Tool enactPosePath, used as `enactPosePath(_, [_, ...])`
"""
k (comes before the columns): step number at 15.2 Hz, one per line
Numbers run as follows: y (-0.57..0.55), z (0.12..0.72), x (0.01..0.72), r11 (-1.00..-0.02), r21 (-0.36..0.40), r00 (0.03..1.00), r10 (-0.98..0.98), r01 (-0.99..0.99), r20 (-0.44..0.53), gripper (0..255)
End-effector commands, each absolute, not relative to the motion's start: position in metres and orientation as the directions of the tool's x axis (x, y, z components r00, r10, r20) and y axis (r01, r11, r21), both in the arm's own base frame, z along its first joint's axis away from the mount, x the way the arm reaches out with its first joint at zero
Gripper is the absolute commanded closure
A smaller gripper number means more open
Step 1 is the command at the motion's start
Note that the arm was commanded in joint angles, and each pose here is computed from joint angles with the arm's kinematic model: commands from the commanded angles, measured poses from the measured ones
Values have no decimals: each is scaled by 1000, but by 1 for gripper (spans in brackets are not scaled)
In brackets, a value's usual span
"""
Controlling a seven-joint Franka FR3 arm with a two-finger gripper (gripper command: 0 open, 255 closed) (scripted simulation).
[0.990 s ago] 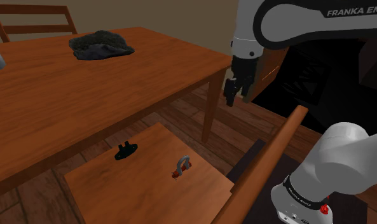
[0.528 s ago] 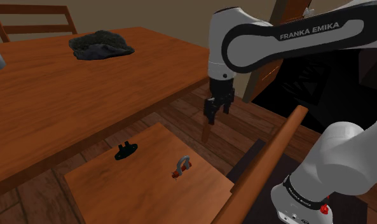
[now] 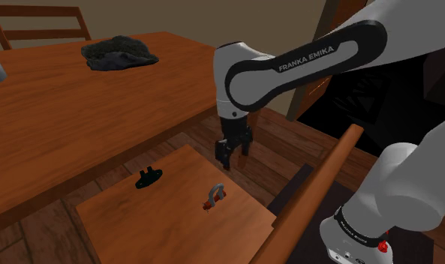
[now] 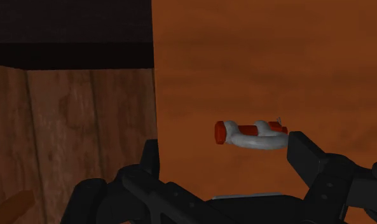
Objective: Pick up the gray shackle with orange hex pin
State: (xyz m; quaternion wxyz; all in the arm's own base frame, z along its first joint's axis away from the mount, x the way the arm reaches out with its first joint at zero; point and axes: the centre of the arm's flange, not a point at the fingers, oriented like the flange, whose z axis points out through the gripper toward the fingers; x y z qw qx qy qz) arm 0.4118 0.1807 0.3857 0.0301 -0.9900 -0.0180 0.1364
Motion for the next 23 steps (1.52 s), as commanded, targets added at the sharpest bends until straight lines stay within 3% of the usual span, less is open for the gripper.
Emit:
enactPosePath(1, [197,362,419,-996,-80,955,54,32,-293,0])
enactPosePath(6, [240,317,433,-992,-115,934,81,44,-347,0])
enactPosePath(15, [240,277,433,-992,-115,934,81,44,-347,0])
enactPosePath(16, [241,278,433,-992,-115,934,81,44,-347,255])
enactPosePath(23, [241,279,433,-992,-115,934,81,44,-347,255])
